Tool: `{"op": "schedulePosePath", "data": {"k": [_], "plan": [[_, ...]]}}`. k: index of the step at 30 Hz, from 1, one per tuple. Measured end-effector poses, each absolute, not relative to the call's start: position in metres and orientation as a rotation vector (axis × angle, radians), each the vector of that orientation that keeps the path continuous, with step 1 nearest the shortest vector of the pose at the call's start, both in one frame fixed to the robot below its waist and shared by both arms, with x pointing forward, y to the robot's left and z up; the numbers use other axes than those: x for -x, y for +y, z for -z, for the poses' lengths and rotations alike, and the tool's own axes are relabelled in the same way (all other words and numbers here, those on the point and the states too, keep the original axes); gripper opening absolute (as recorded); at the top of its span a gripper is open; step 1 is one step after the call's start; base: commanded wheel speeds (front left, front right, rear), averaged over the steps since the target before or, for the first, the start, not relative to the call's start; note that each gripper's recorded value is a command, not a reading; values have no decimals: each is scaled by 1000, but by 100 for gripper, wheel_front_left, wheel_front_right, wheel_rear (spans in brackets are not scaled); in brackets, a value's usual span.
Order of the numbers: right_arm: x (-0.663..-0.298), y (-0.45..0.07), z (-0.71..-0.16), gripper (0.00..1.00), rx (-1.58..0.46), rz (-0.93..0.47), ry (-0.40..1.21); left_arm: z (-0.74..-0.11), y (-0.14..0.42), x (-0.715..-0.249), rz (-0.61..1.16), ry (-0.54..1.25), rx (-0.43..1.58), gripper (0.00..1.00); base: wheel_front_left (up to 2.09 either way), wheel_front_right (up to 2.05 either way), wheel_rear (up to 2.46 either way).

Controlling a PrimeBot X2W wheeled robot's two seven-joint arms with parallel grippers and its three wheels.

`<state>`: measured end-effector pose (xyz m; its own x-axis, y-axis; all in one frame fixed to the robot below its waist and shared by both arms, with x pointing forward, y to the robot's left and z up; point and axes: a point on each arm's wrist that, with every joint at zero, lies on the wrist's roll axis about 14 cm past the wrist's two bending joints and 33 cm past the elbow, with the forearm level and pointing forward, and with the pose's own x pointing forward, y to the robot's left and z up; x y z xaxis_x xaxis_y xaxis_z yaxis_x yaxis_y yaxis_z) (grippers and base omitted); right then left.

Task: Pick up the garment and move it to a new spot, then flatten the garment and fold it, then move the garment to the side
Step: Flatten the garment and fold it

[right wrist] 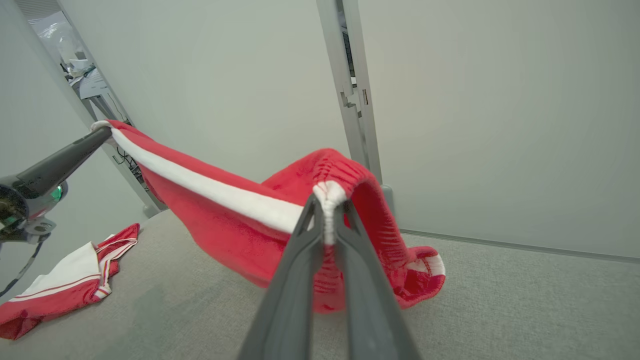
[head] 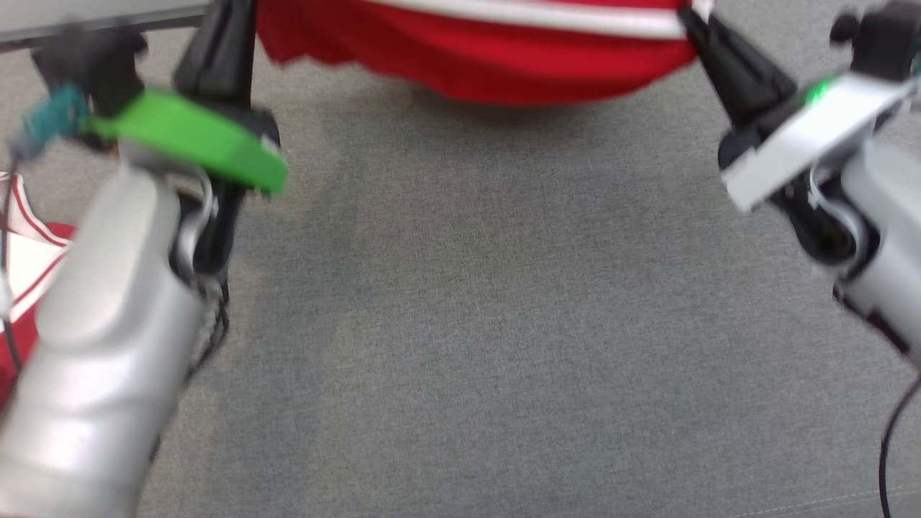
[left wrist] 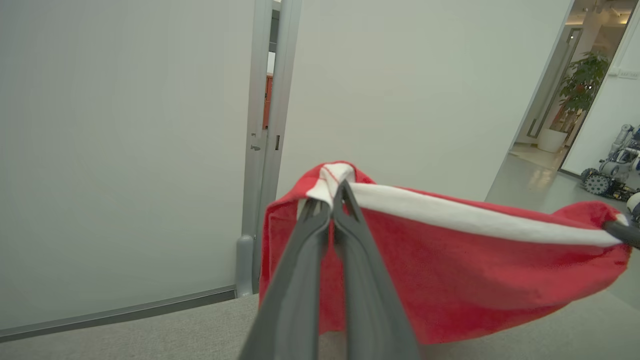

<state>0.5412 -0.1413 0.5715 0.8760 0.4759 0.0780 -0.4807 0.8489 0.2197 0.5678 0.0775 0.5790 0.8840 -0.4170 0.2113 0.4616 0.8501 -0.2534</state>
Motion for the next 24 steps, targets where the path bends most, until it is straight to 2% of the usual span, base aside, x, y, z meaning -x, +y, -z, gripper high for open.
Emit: {"op": "schedulePosePath", "data": {"k": [4, 15, 24], "plan": [[-493, -140, -534, 0, -281, -515, 61, -525, 88, -516, 416, -48, 336, 0, 0, 0, 0], [-380, -130, -471, 0, -362, -499, 211, -448, 97, -397, 310, 155, 406, 0, 0, 0, 0], [-323, -119, -444, 0, -386, -500, 301, -426, 110, -353, 269, 224, 371, 0, 0, 0, 0]]}}
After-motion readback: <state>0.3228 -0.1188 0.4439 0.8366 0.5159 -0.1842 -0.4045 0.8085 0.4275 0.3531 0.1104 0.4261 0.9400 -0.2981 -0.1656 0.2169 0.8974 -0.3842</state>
